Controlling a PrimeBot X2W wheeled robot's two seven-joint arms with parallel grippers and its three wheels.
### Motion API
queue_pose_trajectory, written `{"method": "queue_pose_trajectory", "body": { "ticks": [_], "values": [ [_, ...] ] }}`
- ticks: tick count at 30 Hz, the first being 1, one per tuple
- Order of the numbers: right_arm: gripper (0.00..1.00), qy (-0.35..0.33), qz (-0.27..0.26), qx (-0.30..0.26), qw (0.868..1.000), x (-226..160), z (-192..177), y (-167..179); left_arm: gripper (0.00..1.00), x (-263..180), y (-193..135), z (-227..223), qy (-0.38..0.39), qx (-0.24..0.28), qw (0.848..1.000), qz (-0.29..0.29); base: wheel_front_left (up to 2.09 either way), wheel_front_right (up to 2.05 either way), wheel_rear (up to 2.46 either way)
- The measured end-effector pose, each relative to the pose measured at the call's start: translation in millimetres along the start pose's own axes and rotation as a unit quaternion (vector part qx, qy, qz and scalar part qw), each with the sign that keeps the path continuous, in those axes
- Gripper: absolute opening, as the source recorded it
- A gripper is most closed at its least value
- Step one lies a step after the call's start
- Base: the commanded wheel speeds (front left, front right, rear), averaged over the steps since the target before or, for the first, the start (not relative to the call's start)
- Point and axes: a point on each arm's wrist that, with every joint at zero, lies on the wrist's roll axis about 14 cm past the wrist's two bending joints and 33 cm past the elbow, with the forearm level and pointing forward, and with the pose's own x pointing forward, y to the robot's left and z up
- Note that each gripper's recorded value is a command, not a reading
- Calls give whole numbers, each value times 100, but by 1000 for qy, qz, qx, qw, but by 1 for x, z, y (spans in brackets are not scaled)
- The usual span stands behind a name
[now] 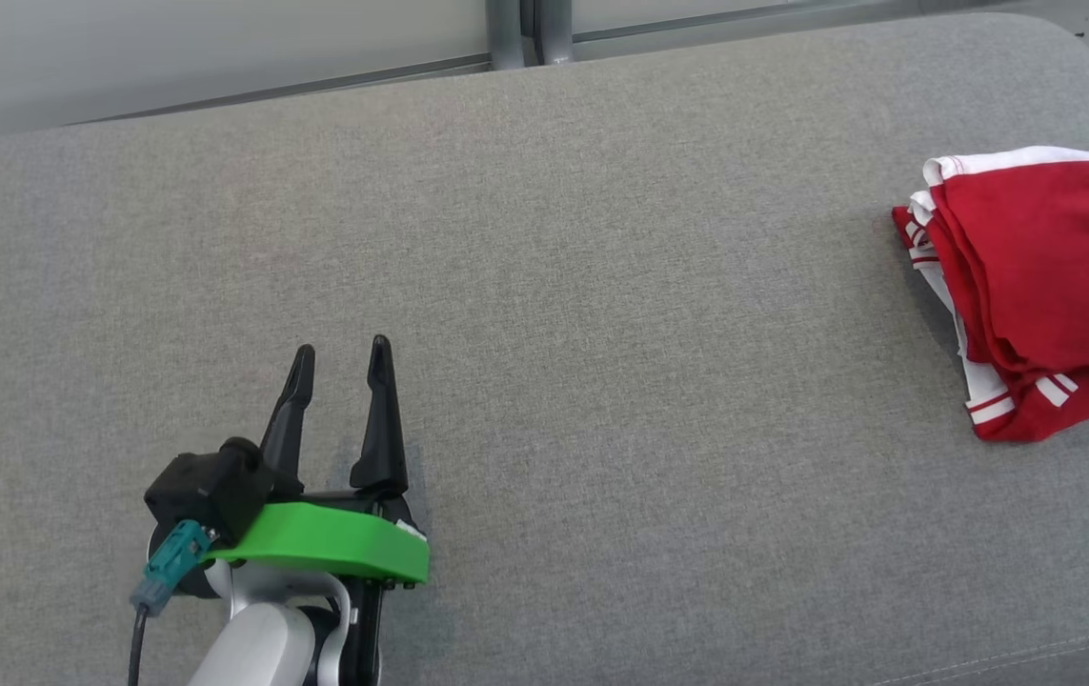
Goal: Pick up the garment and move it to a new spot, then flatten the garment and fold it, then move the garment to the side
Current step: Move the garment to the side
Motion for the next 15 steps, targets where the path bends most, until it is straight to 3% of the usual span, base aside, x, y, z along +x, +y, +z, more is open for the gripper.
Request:
{"method": "queue_pose_trajectory", "body": {
  "ticks": [7, 15],
  "values": [
    [100, -76, 0, 29, 997, -14, 40, -3, 100, -7, 1, 11, -17, 2, 1000, 6, 0, 0, 0],
    [100, -203, 19, 84, 975, -39, 102, 9, 100, -16, 14, 33, -48, 16, 998, 23, 0, 0, 0]
  ]
}}
